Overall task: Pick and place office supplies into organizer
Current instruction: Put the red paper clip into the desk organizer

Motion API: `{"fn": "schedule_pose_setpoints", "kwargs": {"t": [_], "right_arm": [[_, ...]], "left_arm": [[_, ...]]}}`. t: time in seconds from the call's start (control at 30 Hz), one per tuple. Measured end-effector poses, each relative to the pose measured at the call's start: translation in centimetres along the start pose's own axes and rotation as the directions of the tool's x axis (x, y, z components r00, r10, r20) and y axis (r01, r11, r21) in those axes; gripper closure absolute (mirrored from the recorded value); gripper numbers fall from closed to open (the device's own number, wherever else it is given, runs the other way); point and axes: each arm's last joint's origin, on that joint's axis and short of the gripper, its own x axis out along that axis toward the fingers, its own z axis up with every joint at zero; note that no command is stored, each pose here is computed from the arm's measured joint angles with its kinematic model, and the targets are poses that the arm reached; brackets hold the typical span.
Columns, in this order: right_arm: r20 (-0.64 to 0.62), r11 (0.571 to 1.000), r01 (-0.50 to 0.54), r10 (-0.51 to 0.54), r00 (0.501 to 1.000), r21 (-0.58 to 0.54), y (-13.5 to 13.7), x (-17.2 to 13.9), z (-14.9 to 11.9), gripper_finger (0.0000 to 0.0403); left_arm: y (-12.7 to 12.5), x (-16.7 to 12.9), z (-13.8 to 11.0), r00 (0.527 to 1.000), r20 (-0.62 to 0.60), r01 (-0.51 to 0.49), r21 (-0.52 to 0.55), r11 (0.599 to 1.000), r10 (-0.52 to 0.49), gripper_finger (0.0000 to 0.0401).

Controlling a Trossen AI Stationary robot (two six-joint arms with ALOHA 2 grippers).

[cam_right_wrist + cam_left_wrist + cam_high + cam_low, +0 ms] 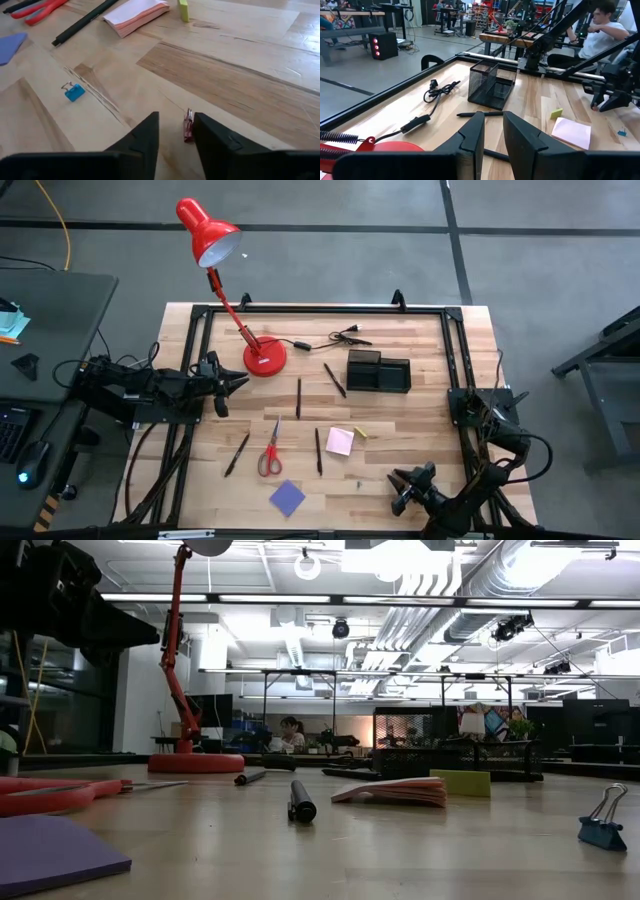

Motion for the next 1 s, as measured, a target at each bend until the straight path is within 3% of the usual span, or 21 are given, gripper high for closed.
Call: {"fn": "schedule_pose_setpoints", "kwargs": {"t": [0.47,1.0], "right_arm": [[0.016,1.0,-0.003,0.003,1.0,-0.024,0.2,0.4,0.2,0.0395],[0.094,0.997,0.06,-0.055,0.994,-0.053,1.2,3.5,2.3,0.0394]], "left_arm": [[0.0,0.0,0.0,1.0,0.0,0.0,0.0,1.0,0.0,0.0338],[0.0,0.0,0.0,1.0,0.0,0.0,0.0,1.0,0.0,0.0341]]}}
